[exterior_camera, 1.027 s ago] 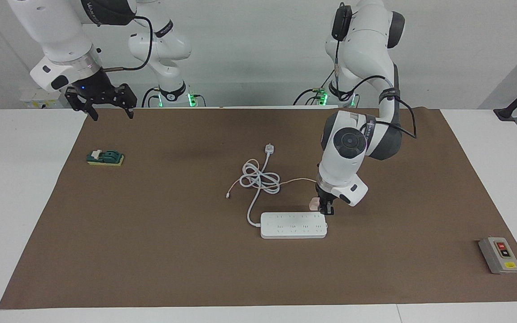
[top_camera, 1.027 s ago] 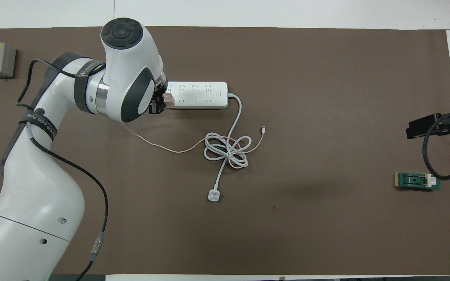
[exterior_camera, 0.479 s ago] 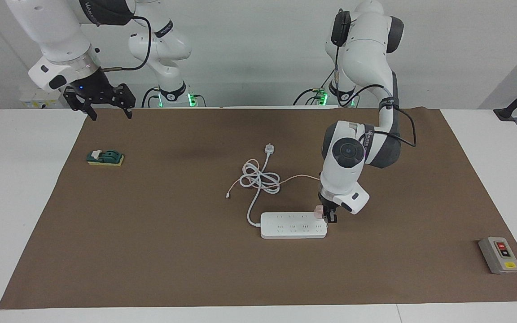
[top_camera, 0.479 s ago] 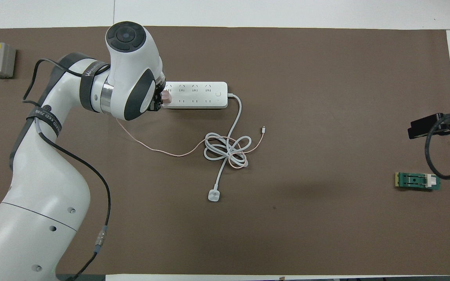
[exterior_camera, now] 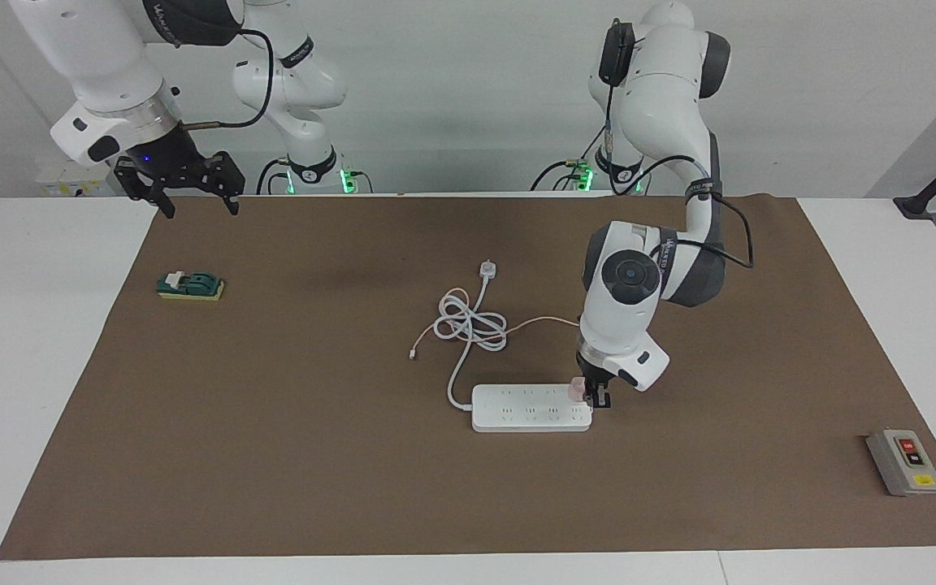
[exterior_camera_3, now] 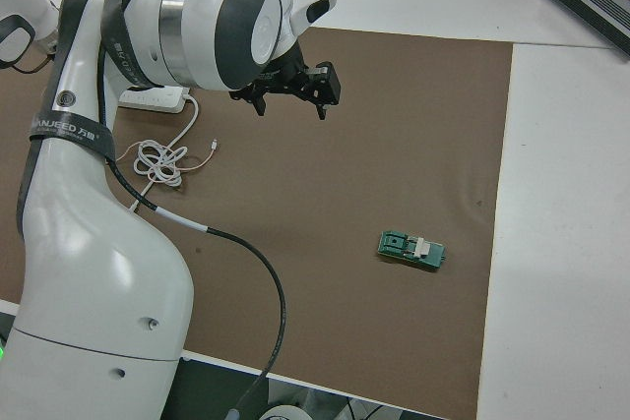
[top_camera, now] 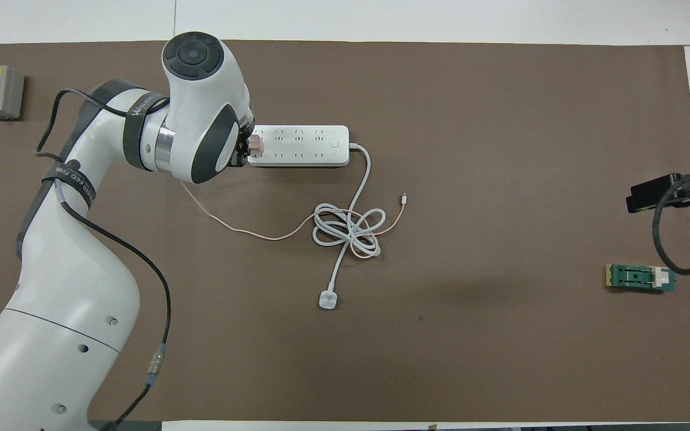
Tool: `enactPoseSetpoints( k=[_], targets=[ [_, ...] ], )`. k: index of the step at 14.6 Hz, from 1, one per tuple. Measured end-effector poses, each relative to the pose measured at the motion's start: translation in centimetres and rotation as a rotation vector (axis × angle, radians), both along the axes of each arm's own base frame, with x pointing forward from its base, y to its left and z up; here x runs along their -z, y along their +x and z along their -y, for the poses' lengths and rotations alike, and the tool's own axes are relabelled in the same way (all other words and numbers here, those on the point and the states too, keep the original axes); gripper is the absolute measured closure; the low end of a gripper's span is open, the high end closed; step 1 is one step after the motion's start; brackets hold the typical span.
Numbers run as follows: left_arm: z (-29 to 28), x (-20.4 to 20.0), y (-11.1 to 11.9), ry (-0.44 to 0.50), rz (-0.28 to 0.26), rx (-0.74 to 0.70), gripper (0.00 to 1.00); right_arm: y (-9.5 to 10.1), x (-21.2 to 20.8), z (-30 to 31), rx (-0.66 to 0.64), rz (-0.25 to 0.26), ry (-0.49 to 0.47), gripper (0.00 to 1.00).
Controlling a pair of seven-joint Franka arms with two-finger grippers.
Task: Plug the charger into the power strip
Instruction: 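Push the pink plug into the power strip socket with the left gripper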
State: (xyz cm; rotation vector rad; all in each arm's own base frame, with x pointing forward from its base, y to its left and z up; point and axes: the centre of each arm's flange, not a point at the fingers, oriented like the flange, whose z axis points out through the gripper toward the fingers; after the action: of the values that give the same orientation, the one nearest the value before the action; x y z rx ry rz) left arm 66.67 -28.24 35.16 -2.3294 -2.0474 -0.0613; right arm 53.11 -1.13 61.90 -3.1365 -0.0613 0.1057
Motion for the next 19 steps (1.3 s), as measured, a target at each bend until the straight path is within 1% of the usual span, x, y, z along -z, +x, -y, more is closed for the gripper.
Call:
enactPoseSetpoints(
  k=[19],
  targets=[
    [0.43,-0.03,-0.18,-0.016,-0.010,0.040,0.71,0.00,0.00,0.09,0.002,0.000,0.000,0.00]
  ],
)
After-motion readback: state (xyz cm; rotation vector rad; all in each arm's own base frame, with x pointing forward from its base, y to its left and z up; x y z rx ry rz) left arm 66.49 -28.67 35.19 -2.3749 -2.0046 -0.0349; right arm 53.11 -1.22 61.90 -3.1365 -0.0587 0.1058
